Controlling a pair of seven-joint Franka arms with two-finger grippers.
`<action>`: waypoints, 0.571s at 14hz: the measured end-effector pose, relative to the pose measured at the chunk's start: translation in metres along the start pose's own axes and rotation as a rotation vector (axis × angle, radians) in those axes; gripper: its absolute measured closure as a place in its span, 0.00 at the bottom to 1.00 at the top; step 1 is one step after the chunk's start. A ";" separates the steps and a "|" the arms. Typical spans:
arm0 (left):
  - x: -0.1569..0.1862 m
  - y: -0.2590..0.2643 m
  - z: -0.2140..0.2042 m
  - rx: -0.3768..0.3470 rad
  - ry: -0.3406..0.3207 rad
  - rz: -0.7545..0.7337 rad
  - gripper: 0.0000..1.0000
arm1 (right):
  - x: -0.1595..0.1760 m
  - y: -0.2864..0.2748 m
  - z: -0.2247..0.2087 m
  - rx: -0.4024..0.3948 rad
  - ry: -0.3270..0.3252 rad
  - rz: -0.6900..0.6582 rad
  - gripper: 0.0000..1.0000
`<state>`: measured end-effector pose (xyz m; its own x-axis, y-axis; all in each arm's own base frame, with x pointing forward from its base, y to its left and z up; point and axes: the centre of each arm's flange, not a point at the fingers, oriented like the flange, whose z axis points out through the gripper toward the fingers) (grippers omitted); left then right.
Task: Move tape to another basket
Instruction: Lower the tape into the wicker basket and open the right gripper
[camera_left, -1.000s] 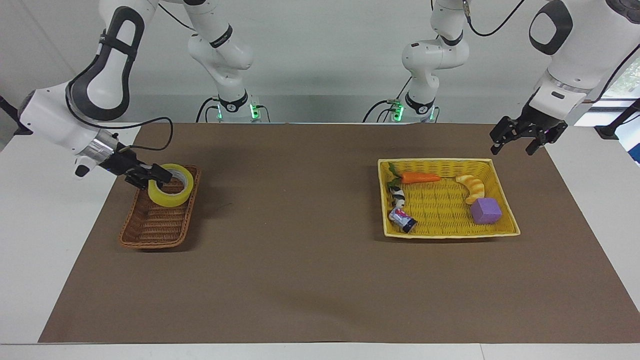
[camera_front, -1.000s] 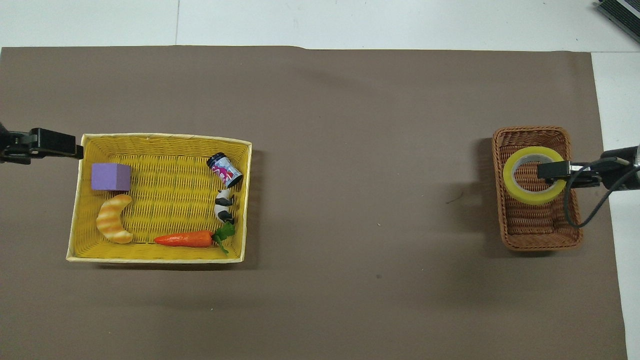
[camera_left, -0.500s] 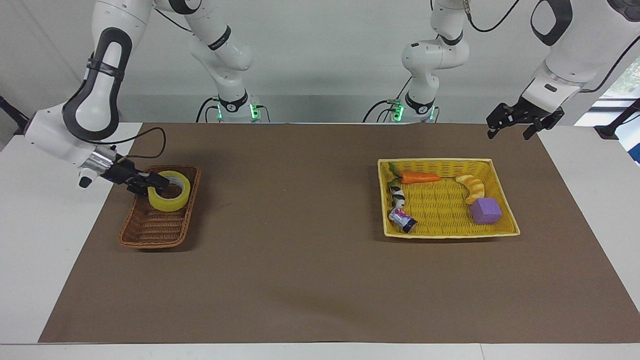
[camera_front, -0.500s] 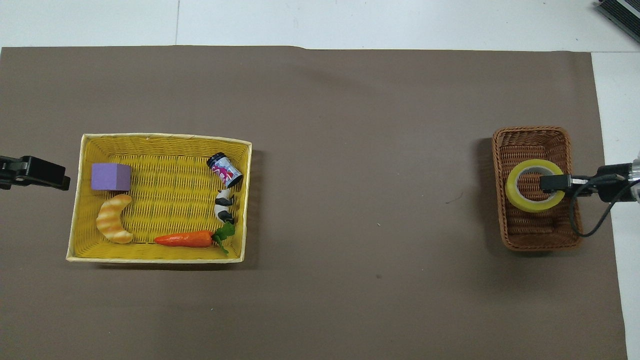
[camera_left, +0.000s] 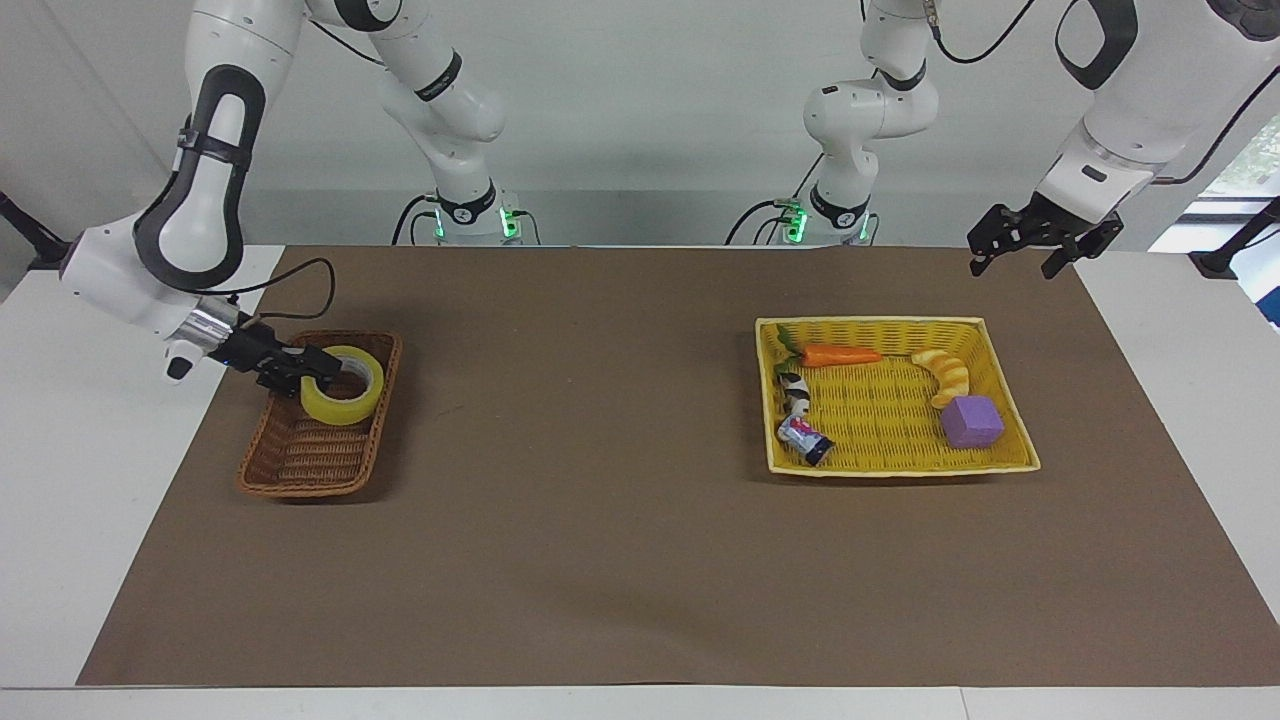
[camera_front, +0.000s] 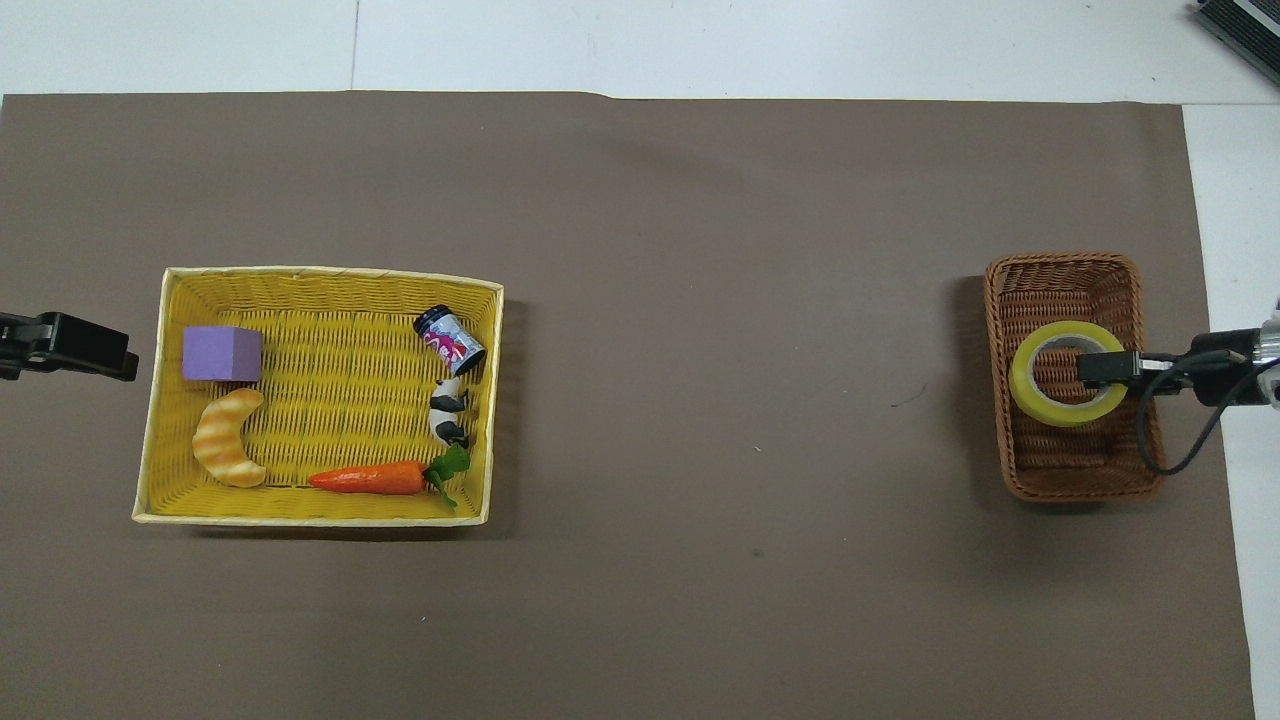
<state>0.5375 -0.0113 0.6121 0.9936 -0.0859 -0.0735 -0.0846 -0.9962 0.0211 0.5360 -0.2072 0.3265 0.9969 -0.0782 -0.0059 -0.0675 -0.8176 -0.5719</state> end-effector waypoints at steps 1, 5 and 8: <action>0.000 -0.004 0.000 -0.001 0.000 -0.007 0.00 | 0.000 0.001 0.000 -0.003 0.003 -0.002 0.69; -0.002 -0.017 0.000 -0.003 -0.005 -0.031 0.00 | 0.000 0.002 0.000 -0.007 0.008 -0.003 0.25; -0.003 -0.026 0.000 -0.009 -0.004 -0.038 0.00 | 0.002 0.001 -0.002 -0.009 0.013 -0.011 0.00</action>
<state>0.5366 0.0152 0.6118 0.9957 -0.0485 -0.0785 -0.0465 -0.9985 0.0272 0.5374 -0.2095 0.3278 0.9970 -0.0763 0.0110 -0.0569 -0.8237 -0.5642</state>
